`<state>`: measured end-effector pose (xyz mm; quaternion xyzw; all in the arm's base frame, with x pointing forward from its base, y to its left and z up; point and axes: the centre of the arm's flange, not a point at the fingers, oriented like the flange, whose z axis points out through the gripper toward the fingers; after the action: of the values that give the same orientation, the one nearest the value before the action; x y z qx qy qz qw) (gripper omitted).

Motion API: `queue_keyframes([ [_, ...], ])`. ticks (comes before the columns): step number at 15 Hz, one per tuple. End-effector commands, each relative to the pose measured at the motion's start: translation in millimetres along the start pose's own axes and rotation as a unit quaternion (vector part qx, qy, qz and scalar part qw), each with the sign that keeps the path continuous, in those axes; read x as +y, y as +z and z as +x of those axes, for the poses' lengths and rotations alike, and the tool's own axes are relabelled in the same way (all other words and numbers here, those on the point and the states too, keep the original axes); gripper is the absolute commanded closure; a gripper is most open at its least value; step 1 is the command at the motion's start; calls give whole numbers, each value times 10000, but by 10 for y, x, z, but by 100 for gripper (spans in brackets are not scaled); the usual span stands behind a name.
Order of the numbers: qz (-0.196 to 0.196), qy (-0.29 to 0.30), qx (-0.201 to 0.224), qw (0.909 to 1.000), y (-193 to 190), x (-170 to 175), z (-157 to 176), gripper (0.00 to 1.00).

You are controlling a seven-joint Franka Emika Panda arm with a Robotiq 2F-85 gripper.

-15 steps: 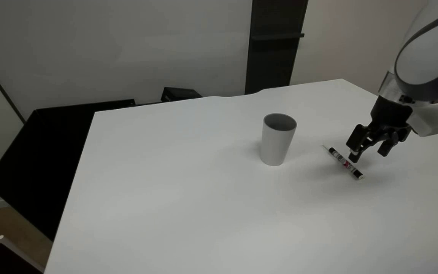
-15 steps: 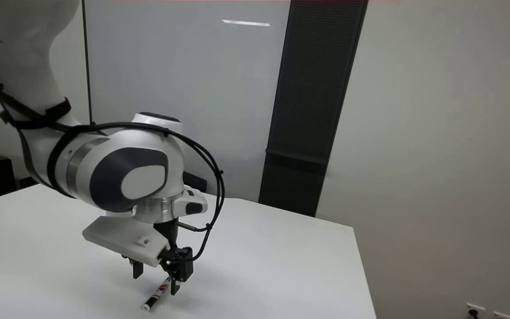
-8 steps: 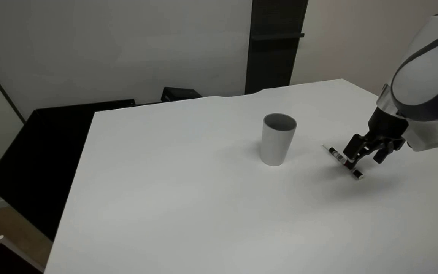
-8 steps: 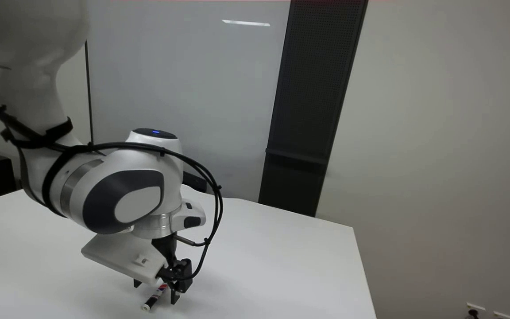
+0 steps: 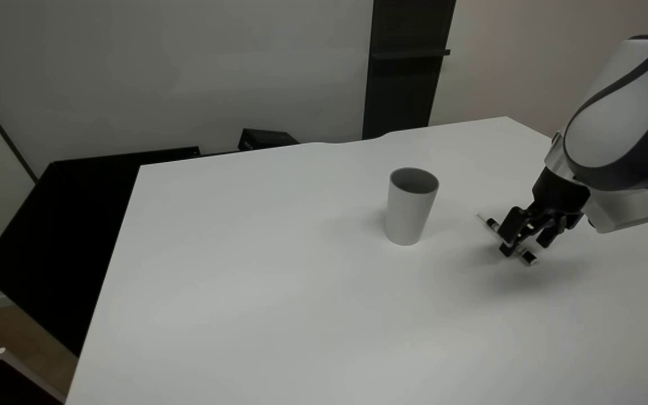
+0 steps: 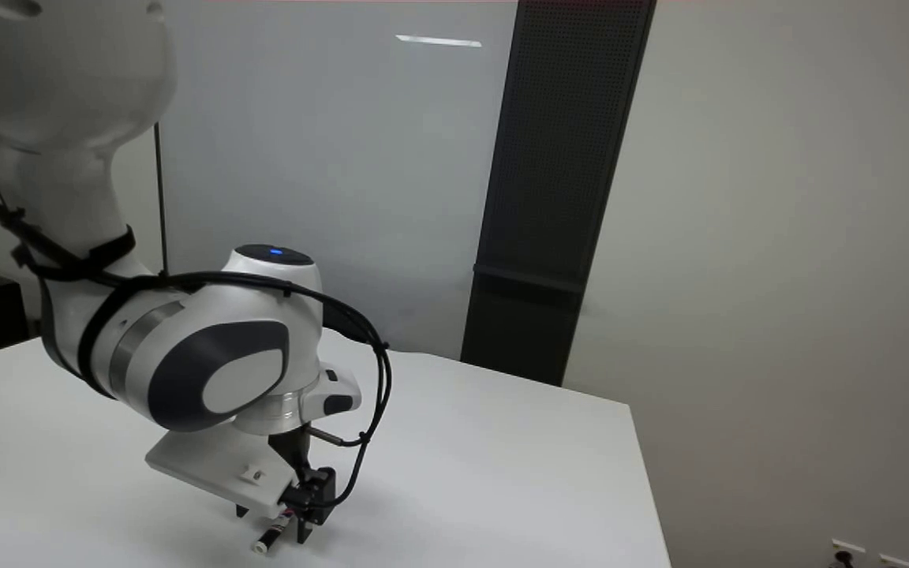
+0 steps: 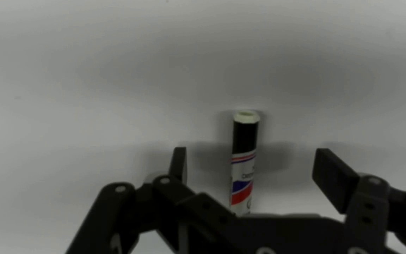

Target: Put the pen inside the mug cup

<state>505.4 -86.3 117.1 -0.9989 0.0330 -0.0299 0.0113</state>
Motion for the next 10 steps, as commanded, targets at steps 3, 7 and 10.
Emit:
queue_keyframes([
  [3, -55, 19, 58, 10000, 91, 34, 110, 50],
  [7, -126, 132, 30, 9998, 84, 98, 146, 74],
  [10, -296, 399, -59, 9987, 21, 241, 191, 92],
])
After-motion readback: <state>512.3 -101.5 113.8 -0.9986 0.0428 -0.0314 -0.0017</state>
